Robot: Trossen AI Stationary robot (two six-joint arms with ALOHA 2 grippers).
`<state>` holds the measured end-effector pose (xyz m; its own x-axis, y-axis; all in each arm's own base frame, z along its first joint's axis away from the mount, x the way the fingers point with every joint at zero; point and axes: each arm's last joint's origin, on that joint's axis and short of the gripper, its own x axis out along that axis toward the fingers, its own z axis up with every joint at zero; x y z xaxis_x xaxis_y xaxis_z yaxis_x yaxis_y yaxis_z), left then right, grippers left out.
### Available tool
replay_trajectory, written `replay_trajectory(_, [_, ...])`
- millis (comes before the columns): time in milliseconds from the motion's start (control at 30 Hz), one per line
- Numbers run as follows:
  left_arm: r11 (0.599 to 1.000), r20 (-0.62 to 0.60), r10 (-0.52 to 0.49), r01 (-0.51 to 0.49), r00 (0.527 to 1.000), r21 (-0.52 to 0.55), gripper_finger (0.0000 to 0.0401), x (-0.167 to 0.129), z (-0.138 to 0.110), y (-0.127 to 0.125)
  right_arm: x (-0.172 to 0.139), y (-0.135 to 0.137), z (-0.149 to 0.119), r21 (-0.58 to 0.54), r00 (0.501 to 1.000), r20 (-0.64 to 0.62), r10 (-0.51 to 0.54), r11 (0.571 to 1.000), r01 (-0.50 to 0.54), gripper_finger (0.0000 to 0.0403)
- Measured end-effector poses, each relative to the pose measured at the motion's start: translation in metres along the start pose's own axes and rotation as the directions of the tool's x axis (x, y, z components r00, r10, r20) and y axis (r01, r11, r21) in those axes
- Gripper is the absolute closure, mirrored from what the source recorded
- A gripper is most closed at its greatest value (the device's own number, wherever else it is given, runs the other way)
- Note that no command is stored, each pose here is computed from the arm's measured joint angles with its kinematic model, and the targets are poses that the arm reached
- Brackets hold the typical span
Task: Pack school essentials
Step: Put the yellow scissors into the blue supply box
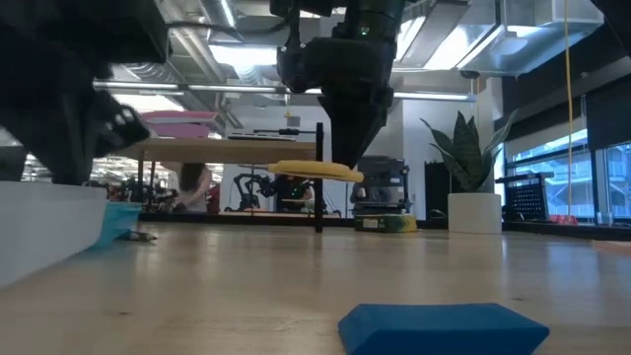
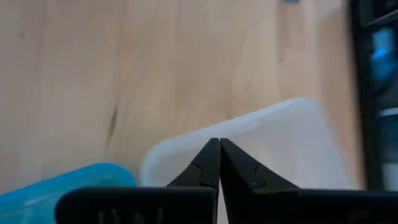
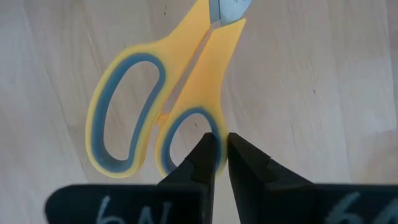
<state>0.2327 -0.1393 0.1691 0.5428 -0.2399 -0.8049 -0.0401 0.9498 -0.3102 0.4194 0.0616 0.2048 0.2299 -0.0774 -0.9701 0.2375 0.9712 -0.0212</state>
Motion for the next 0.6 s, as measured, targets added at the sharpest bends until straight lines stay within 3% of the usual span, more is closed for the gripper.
replay_trajectory(133, [0.999, 0.006, -0.005, 0.006, 1.000, -0.032, 0.0401, -0.022, 0.003, -0.007, -0.005, 0.000, 0.002, -0.046, 1.000, -0.004, 0.004, 0.999, -0.004, 0.0366])
replay_trajectory(300, [0.992, -0.002, 0.063, -0.063, 0.998, -0.110, 0.0401, -0.055, -0.003, -0.013, -0.021, 0.004, 0.010, -0.136, 0.999, 0.036, 0.022, 0.991, -0.017, 0.0366])
replay_trajectory(600, [0.967, 0.077, 0.065, -0.044, 0.995, -0.249, 0.0401, -0.102, -0.017, -0.017, -0.045, 0.021, 0.020, -0.361, 0.987, 0.141, 0.078, 0.932, -0.022, 0.0366])
